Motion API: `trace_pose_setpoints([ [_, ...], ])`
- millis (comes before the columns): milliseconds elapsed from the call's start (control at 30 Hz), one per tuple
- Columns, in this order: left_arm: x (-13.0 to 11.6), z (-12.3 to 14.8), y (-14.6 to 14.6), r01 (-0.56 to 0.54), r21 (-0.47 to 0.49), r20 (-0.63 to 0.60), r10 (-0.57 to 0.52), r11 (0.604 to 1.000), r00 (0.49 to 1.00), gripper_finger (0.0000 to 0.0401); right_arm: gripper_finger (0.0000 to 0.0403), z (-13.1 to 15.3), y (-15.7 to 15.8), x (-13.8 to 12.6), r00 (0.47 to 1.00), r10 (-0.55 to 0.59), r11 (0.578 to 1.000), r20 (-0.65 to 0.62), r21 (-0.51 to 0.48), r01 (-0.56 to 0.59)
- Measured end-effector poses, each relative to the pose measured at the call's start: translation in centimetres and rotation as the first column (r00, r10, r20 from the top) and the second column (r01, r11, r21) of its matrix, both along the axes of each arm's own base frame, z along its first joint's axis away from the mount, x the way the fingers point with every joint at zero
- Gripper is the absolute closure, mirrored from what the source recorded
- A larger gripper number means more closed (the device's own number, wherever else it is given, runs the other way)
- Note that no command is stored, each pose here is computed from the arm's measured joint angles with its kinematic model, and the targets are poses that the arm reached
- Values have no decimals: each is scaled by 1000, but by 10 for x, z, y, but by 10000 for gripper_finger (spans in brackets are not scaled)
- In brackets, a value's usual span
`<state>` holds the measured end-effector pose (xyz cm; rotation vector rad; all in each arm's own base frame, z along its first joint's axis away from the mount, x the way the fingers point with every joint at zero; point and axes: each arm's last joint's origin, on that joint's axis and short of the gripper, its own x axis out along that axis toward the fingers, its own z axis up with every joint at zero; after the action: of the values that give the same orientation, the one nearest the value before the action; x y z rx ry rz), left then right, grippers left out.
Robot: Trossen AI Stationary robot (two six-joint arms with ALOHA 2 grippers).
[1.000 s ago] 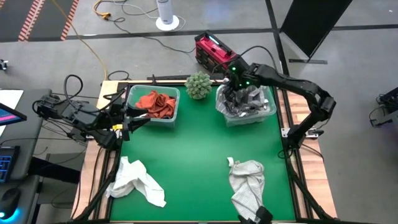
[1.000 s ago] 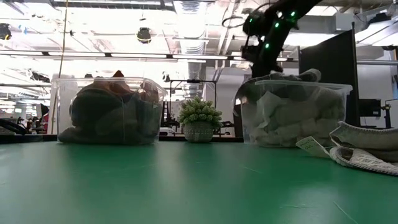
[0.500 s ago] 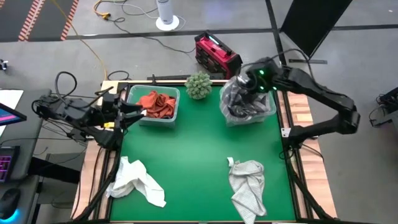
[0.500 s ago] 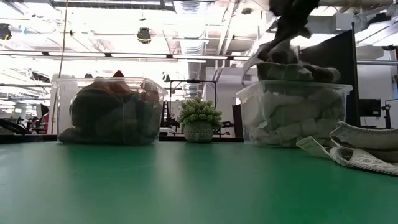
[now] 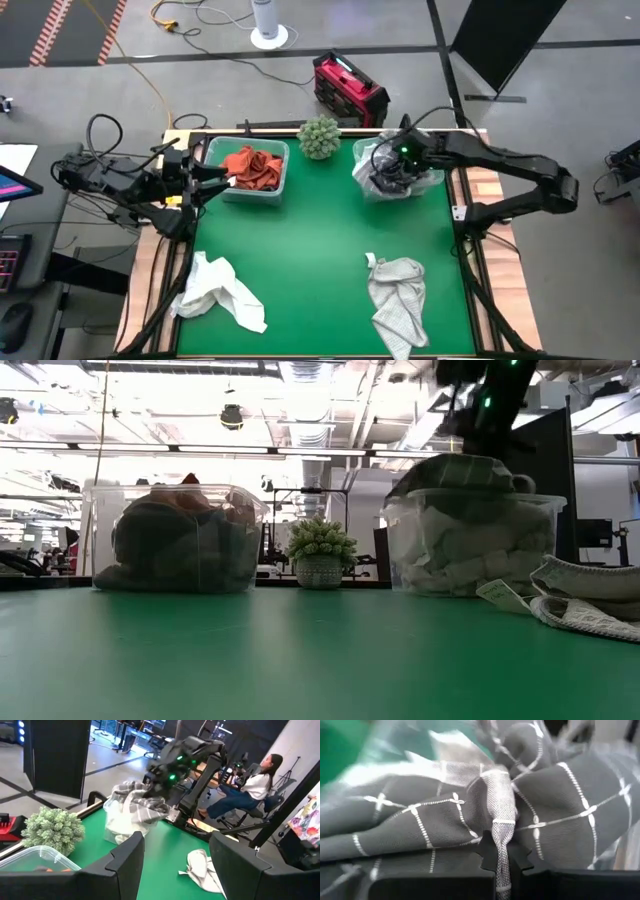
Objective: Sort towels by color in basket
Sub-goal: Put the black pattern towel into the right transparent bin
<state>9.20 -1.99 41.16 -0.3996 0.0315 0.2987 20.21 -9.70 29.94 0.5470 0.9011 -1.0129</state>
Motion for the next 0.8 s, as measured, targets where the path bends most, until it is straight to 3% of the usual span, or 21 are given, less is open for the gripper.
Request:
trace_pose_setpoints([
  [133,0,0,0,0,1,-3,0,1000,1000,189,376,-28,-19,6,997,-77,994,-17,76,78],
  [333,0,0,0,-1,-18,2,1,1000,1000,189,375,-69,-37,29,988,-56,988,-144,136,76],
  [533,0,-1,0,-3,-49,9,4,999,1000,189,345,-108,-46,46,968,-28,968,-248,236,89],
  [667,0,-1,0,-4,-56,11,4,998,1000,189,325,-112,-48,49,961,32,966,-274,254,40],
  [800,0,0,0,2,-67,15,-1,998,1000,189,293,-89,-50,46,976,53,966,-213,257,4],
])
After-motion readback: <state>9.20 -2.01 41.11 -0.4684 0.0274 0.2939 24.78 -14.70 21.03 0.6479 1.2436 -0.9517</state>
